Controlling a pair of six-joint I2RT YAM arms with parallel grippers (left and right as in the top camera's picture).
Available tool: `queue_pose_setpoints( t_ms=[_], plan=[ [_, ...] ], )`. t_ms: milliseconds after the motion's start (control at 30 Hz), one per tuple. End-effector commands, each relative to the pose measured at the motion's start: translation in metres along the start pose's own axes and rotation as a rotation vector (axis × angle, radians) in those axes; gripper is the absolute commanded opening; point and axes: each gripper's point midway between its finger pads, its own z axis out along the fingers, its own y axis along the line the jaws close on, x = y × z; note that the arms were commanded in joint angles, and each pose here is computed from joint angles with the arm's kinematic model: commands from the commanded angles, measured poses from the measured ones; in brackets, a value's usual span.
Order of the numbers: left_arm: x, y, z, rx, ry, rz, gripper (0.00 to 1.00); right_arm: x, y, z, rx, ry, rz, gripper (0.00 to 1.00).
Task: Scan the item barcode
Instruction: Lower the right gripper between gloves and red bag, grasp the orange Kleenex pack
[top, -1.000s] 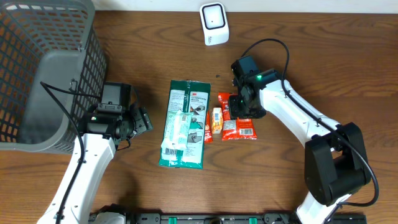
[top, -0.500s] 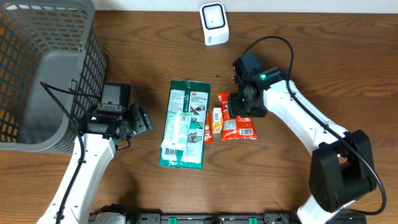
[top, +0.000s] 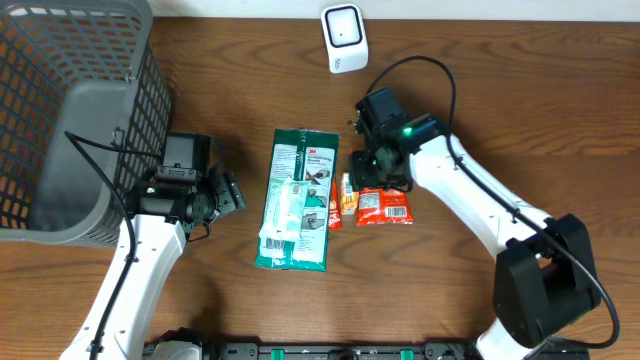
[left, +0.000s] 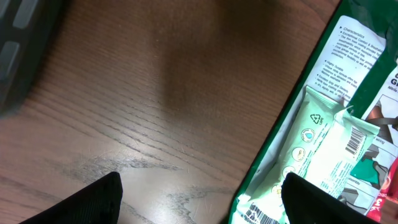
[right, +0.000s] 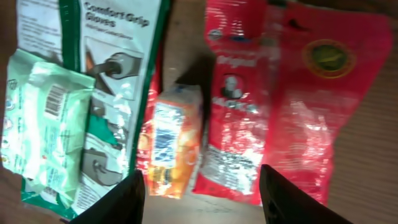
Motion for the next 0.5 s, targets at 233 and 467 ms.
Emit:
queue_pose_setpoints(
  t_ms=[233, 467],
  plan=[
    [-0.004, 0.002, -0.002, -0.013, -0.012, -0.006, 0.82, -0.003, 0.019, -0.003, 0.085, -0.092, -0.03, 0.55],
    [-0.004, 0.002, -0.002, -0.013, -0.012, -0.006, 0.82, -0.001, 0.022, 0.004, 0.141, -0.12, 0.002, 0.54]
  ],
)
